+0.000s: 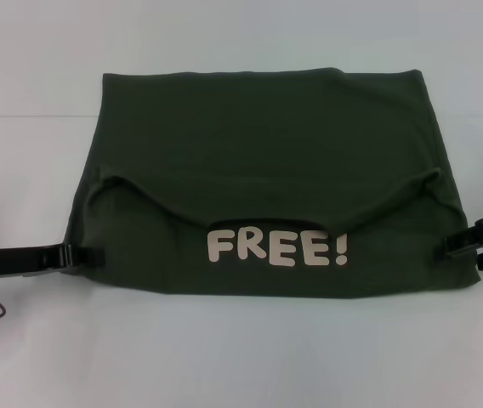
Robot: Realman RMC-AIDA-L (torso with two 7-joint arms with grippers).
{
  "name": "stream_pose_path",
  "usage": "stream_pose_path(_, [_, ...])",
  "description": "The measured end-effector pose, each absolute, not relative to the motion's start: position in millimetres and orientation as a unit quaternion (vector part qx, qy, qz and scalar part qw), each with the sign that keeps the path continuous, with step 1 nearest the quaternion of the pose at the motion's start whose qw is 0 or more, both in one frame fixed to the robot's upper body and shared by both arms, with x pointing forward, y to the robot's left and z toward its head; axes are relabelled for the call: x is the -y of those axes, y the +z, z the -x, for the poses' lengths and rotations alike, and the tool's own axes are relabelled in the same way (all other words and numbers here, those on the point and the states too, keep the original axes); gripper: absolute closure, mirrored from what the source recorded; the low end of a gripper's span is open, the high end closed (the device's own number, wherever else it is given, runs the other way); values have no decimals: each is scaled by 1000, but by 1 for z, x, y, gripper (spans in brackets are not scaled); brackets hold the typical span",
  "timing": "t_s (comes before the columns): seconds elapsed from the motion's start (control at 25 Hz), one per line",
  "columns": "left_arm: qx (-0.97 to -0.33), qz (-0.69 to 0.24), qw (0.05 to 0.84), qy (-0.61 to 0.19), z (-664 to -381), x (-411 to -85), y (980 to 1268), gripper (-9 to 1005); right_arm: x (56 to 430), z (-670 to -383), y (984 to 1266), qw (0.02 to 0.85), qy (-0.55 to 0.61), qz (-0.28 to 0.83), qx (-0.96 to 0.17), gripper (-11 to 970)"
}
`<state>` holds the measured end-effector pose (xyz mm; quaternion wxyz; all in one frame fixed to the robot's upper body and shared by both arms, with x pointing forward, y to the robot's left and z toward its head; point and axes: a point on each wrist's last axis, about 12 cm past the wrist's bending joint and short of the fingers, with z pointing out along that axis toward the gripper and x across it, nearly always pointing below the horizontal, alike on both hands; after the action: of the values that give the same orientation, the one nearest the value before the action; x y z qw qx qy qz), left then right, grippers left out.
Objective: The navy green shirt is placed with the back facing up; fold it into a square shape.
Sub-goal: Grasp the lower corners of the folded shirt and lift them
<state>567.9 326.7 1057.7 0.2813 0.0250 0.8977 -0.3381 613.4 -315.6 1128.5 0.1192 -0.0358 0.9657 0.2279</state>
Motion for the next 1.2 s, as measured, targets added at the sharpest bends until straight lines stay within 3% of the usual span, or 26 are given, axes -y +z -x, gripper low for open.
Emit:
stream_pose_path(0.72, [-897, -24, 280, -341, -567, -326, 1057, 965, 294, -610, 1120, 143, 236, 77, -958, 191])
stream_pose_path(1.2, [-897, -17, 280, -342, -566, -327, 1057, 964, 304, -607, 1119, 141, 233, 68, -960, 710])
